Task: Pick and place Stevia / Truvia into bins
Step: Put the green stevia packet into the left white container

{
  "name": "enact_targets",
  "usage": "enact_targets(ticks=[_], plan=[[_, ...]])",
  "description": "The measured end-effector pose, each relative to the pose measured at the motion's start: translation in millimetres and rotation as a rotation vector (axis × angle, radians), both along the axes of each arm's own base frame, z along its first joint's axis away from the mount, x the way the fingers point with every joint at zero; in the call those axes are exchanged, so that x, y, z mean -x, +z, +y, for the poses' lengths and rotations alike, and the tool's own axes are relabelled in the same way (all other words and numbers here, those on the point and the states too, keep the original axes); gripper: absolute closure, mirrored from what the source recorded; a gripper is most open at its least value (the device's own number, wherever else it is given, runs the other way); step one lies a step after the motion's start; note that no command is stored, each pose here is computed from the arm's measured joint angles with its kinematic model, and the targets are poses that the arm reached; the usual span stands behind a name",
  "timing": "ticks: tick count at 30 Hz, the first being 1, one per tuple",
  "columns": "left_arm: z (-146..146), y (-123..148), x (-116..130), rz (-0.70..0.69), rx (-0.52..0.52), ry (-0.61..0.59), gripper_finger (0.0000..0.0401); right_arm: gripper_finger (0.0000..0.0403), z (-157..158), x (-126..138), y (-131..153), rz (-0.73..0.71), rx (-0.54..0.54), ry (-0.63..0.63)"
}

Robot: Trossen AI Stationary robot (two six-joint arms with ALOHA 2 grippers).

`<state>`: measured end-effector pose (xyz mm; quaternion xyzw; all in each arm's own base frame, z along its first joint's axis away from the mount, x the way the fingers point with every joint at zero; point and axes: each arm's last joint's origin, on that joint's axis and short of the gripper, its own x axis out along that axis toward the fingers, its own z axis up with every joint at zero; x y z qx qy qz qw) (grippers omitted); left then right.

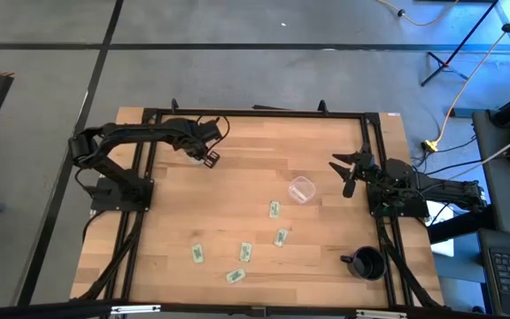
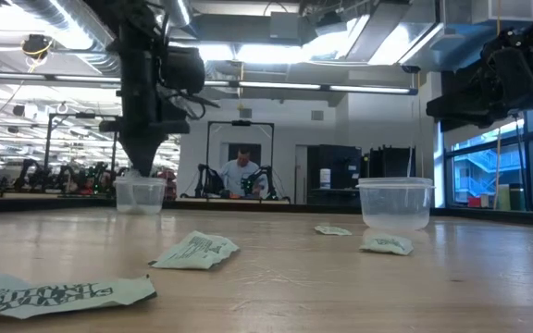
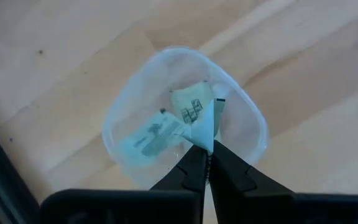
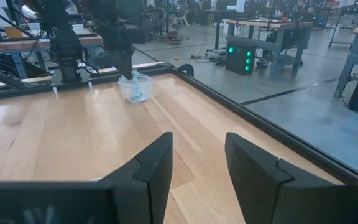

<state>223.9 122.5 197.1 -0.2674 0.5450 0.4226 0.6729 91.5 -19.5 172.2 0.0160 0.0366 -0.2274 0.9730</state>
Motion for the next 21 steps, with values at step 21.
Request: enact_targets(ticks=[21], plan=[[3.4, -7.9, 3.6, 0.033, -0.068, -0.027, 0.034, 0.0251, 0.0, 0.0, 0.0, 0.0, 0.0, 0.0]])
